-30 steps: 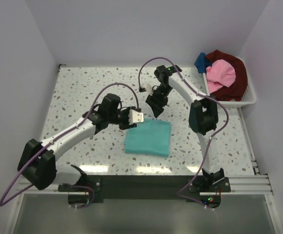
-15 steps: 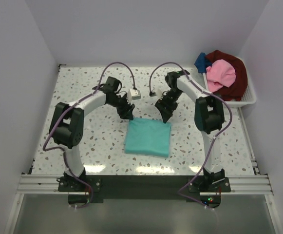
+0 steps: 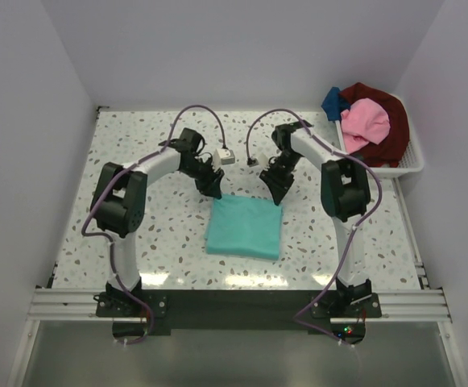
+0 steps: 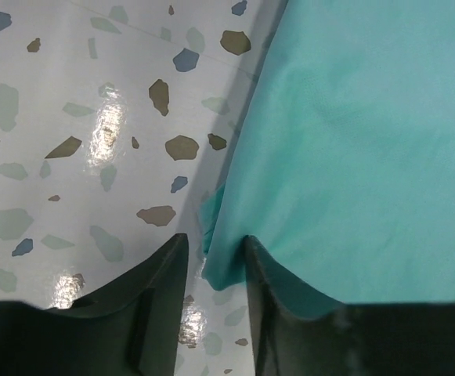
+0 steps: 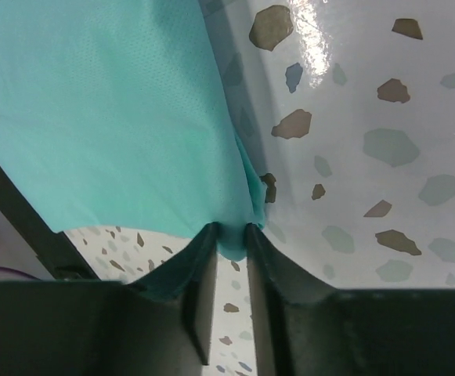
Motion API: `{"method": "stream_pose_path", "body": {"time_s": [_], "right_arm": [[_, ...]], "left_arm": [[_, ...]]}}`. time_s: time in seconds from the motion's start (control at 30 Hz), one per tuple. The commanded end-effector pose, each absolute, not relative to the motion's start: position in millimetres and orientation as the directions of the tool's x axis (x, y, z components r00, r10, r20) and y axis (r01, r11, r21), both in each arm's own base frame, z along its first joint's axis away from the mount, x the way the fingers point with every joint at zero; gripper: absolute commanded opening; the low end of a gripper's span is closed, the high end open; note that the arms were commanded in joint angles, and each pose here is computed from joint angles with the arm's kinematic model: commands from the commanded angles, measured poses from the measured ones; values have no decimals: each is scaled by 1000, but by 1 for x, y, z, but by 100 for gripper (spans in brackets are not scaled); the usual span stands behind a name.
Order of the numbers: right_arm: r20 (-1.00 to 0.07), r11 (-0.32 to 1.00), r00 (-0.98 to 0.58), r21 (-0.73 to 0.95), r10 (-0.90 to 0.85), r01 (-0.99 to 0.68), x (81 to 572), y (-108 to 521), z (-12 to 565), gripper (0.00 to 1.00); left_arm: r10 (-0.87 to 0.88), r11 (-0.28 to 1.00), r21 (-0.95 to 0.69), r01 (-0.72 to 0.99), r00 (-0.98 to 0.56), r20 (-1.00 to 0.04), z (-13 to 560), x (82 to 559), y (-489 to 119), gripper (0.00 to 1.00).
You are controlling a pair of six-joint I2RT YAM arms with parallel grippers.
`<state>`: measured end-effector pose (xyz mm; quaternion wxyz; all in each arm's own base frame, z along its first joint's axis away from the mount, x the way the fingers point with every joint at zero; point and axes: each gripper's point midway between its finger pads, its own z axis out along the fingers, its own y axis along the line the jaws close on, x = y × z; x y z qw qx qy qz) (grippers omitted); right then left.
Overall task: Fold and stack the t-shirts
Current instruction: Fold the tshirt
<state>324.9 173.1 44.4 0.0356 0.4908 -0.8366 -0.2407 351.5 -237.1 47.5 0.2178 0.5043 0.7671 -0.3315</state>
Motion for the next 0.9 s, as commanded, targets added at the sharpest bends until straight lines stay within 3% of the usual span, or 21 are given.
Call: {"method": "stream_pose_path", "body": {"time_s": [0.0,0.03,0.07,0.17,0.3,0.6,0.87], "right_arm": [[-211,383,-505,433,-837,-816,322,173,71,22],[-210,377,-500,436,-840,-817,320,173,75,17],[-212,375,-500,438,-840,-817,320,173,78,2],[-222,366,-486,422,-845,-829,319,171,94,0],[-226,372,-472,372,-852,-851,317,161,106,0],[-121,437,-486,291,-866,-851,336,138,56,0],[-112,515,-526,110,-843,-850,385,125,18,0]], "left_arm": [[594,253,-305,918,-396,-700,64,359,-243,37],[592,250,-304,919,-394,-703,66,359,-244,33],[589,245,-300,922,-387,-710,71,358,-244,24],[572,233,-287,929,-369,-732,85,357,-245,9],[563,234,-274,933,-360,-744,93,357,-242,0],[591,307,-288,907,-418,-690,58,373,-237,0],[598,437,-265,859,-498,-628,20,399,-228,0]]}}
